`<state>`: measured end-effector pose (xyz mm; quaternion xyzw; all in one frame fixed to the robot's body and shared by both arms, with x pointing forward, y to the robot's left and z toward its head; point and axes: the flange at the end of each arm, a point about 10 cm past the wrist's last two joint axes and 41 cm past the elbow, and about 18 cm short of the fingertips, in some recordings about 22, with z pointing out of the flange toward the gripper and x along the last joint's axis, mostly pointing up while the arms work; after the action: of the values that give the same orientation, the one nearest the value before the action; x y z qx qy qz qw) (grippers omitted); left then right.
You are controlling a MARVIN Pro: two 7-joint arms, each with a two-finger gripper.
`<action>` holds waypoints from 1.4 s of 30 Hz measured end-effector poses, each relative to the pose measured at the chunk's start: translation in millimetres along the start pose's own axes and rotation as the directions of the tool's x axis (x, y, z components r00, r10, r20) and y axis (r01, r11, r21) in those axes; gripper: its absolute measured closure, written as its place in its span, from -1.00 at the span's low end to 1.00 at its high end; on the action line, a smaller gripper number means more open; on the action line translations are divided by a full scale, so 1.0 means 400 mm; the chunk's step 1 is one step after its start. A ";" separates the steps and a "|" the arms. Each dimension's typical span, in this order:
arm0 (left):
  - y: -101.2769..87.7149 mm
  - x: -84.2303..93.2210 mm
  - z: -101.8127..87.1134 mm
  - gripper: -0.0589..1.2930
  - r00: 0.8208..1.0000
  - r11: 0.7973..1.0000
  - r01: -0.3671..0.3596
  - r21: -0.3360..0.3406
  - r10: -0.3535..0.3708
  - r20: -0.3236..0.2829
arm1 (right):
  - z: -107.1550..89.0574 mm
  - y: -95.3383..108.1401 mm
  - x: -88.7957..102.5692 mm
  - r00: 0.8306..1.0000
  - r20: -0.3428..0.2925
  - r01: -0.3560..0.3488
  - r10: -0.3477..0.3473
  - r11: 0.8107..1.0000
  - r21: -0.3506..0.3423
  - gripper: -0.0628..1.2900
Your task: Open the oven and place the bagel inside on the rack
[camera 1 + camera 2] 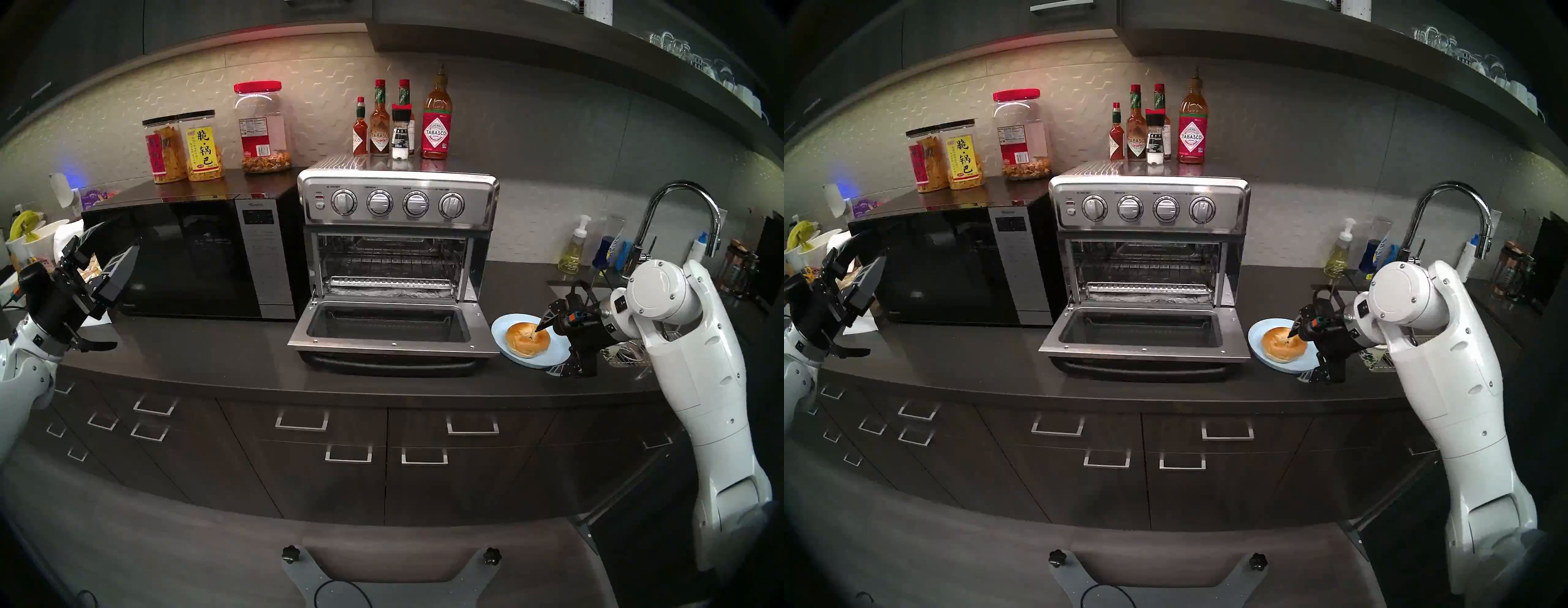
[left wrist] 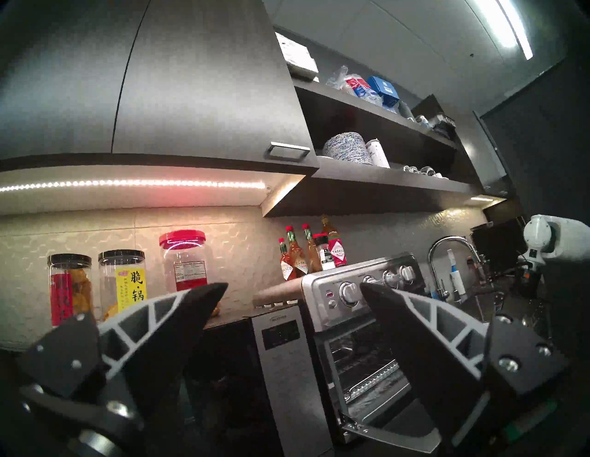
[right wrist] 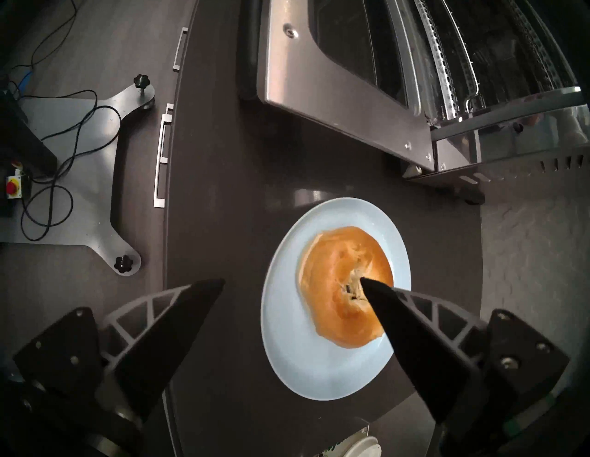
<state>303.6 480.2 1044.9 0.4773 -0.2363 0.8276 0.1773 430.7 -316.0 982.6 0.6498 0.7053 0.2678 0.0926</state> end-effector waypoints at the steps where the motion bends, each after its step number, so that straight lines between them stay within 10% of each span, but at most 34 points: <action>1: 0.001 0.007 -0.004 -0.85 1.000 1.000 0.008 -0.005 -0.008 0.005 | 0.007 -0.001 0.003 1.000 0.001 0.000 0.000 1.000 0.011 -0.91; 23: 0.019 0.090 -0.061 -0.85 0.973 0.986 0.168 0.004 -0.167 0.160 | 0.052 0.021 -0.029 0.998 0.015 -0.055 0.053 0.991 0.121 -0.91; 30: -0.102 0.168 -0.145 -0.85 0.986 0.974 0.098 0.203 -0.122 0.111 | 0.040 0.027 -0.037 0.998 0.020 -0.062 0.060 0.992 0.112 -0.91; 42: -0.267 0.249 -0.269 -0.85 0.985 0.892 0.091 0.442 -0.147 0.092 | -0.001 0.044 -0.045 0.998 0.018 -0.064 0.063 0.995 0.080 -0.91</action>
<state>235.0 635.7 1109.1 0.5686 -0.0258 0.8159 0.1014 448.4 -333.3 987.6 0.6771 0.6937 0.2372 0.0633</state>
